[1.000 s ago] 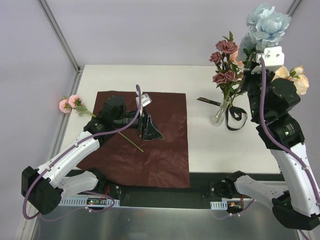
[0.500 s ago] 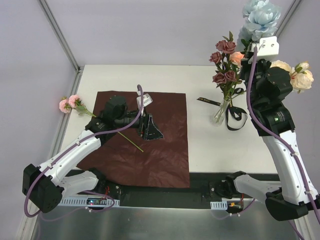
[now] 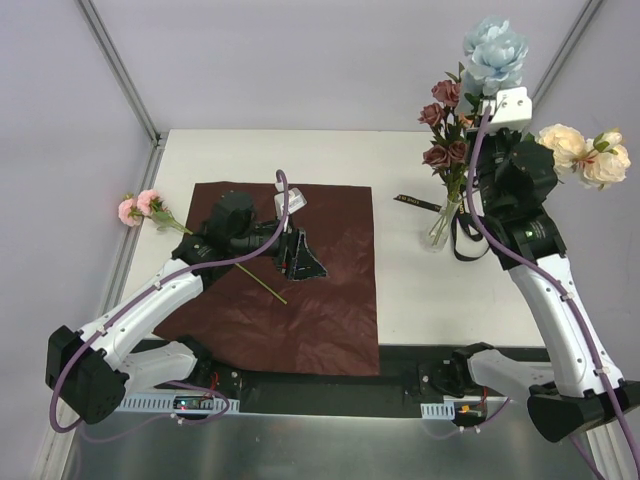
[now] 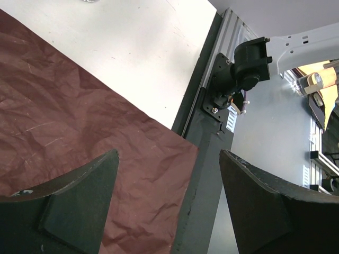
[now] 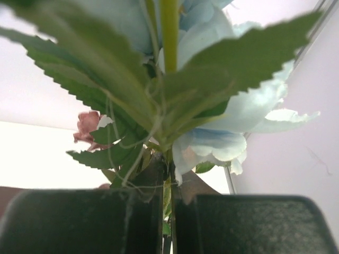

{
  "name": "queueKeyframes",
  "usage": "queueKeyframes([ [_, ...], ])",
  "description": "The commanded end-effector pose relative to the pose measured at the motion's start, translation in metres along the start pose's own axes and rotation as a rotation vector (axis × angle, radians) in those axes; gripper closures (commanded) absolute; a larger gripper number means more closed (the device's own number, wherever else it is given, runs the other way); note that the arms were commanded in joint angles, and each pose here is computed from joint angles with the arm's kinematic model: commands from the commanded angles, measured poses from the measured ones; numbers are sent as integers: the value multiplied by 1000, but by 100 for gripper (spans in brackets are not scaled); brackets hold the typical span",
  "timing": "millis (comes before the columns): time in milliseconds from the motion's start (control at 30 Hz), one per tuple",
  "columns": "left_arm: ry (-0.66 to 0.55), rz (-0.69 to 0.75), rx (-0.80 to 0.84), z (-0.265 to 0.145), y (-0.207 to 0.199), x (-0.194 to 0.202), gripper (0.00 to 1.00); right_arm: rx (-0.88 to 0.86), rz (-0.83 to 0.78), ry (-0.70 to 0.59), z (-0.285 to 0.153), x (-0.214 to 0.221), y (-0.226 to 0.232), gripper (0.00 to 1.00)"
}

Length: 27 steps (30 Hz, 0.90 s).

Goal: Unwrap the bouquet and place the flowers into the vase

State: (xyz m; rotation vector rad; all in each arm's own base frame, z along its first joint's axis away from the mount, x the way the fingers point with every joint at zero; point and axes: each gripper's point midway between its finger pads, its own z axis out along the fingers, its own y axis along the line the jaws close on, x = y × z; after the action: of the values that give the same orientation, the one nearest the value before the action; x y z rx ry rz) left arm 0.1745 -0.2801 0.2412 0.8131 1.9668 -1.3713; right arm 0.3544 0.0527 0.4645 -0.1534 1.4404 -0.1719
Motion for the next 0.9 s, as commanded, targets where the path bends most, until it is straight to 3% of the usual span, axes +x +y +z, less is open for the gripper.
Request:
queueKeyframes([
  [0, -13, 41, 4, 1, -3, -8, 24, 10, 55, -127, -7, -16, -7, 99],
  [867, -3, 25, -1, 3, 0, -4, 24, 44, 143, 14, -18, 100, -2, 99],
])
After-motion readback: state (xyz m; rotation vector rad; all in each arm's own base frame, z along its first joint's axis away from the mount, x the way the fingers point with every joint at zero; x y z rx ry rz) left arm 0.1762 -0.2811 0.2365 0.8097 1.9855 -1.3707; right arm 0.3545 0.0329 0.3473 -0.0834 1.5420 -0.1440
